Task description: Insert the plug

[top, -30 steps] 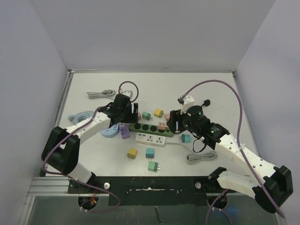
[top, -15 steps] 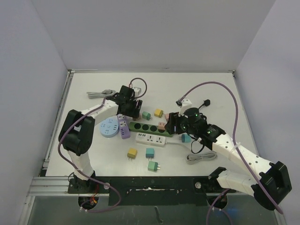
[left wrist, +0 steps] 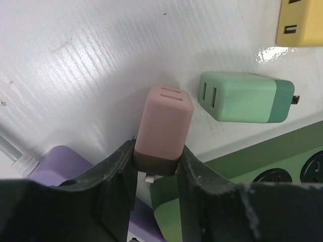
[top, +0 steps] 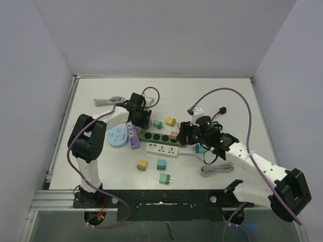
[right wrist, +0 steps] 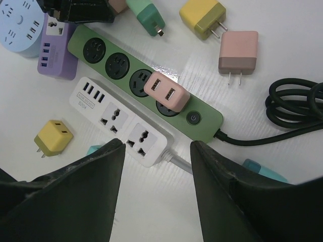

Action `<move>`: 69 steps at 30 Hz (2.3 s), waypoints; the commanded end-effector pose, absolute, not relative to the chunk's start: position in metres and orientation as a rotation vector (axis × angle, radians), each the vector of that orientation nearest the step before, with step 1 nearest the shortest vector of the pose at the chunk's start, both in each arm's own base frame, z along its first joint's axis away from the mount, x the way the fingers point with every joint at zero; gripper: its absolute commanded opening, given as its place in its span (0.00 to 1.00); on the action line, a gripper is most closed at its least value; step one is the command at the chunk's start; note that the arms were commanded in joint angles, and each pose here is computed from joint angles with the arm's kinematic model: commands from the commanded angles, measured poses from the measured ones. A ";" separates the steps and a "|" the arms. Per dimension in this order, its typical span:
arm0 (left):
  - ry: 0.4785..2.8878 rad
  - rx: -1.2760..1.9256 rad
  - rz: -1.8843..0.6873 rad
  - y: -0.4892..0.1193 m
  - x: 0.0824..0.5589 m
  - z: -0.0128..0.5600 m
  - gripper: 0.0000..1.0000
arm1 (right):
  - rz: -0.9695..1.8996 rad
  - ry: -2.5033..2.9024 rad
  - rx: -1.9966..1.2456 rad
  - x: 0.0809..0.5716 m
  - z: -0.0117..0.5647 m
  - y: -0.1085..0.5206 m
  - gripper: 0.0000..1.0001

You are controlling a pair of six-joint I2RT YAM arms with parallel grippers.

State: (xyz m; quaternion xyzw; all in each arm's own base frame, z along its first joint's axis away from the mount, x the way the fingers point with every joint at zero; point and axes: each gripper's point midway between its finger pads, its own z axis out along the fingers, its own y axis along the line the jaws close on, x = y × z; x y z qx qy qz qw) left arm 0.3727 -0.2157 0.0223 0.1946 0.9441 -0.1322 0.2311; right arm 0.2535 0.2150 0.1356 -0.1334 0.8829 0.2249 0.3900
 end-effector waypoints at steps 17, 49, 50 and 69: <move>2.139 0.541 -0.966 -0.281 0.285 0.208 0.18 | 0.962 1.912 -0.596 0.222 0.247 0.259 0.63; 1.789 0.982 -1.418 -0.307 0.147 0.271 0.21 | 1.380 1.547 -1.250 0.142 0.300 0.298 0.22; 1.810 0.972 -1.405 -0.306 0.148 0.269 0.24 | 1.374 1.543 -1.259 0.143 0.300 0.299 0.16; 1.954 0.046 -0.469 -0.145 0.225 0.230 0.64 | 0.598 1.766 -1.472 0.274 0.180 0.297 0.00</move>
